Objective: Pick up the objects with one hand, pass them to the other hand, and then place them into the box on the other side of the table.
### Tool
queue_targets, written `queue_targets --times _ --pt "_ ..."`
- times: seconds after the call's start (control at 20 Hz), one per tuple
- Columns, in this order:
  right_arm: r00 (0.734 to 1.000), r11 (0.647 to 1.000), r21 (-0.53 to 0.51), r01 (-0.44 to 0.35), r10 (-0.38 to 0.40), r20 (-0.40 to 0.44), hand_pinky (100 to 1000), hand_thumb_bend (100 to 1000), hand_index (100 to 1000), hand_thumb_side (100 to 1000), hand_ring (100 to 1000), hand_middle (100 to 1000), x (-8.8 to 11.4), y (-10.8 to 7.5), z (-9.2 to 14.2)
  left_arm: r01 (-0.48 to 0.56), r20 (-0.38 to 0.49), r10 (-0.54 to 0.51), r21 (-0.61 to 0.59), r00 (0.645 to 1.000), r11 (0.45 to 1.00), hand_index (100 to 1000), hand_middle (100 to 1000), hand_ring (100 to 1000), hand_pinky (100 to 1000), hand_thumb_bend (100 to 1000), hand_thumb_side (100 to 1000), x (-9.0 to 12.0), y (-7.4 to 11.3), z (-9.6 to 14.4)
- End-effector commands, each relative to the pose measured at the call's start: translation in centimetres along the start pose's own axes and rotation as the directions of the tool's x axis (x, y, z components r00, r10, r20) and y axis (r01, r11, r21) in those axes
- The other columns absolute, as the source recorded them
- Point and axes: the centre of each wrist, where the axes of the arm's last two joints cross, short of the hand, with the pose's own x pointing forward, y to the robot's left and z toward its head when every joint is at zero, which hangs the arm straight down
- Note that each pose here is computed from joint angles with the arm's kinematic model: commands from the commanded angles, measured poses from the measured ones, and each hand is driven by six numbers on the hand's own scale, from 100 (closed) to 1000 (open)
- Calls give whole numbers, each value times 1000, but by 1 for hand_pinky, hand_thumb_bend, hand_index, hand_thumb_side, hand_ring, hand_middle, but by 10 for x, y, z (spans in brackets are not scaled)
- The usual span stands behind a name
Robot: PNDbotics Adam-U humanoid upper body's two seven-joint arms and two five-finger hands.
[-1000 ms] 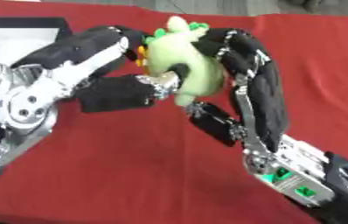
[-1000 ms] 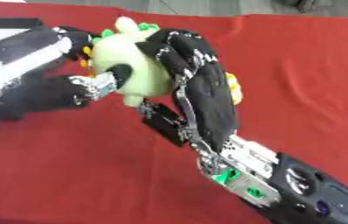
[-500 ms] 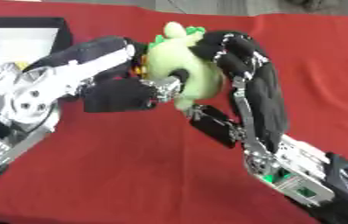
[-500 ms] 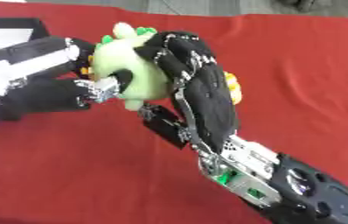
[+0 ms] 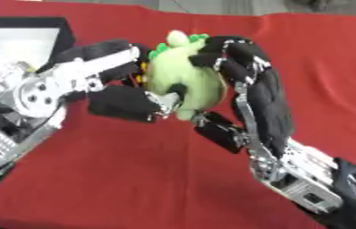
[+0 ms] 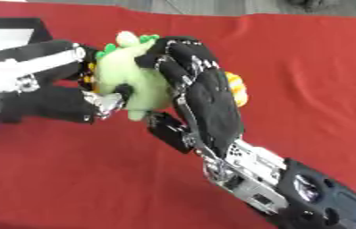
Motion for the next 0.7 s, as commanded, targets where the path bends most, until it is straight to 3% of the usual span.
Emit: queue_targets --times 0.05,0.2,0.5,0.7 --pt "999 1000 -22 -19 20 32 740 472 659 100 741 468 2 -7 -9 -52 -90 47 -54 995 997 473 479 595 669 100 248 -3 2 -5" --pt "998 999 -1 -50 50 26 747 571 718 100 774 531 2 -7 -8 -70 -104 66 -41 992 997 417 458 578 657 100 245 -7 -1 -10" --pt "991 990 24 -136 137 -8 777 512 839 202 861 664 0 -8 -9 -127 -140 125 -7 982 992 360 416 539 627 100 247 -19 -2 -20" --pt "983 983 40 -179 180 -17 789 506 862 232 882 695 1 -8 -8 -173 -163 178 44 970 984 345 389 517 614 100 247 -29 4 -23"
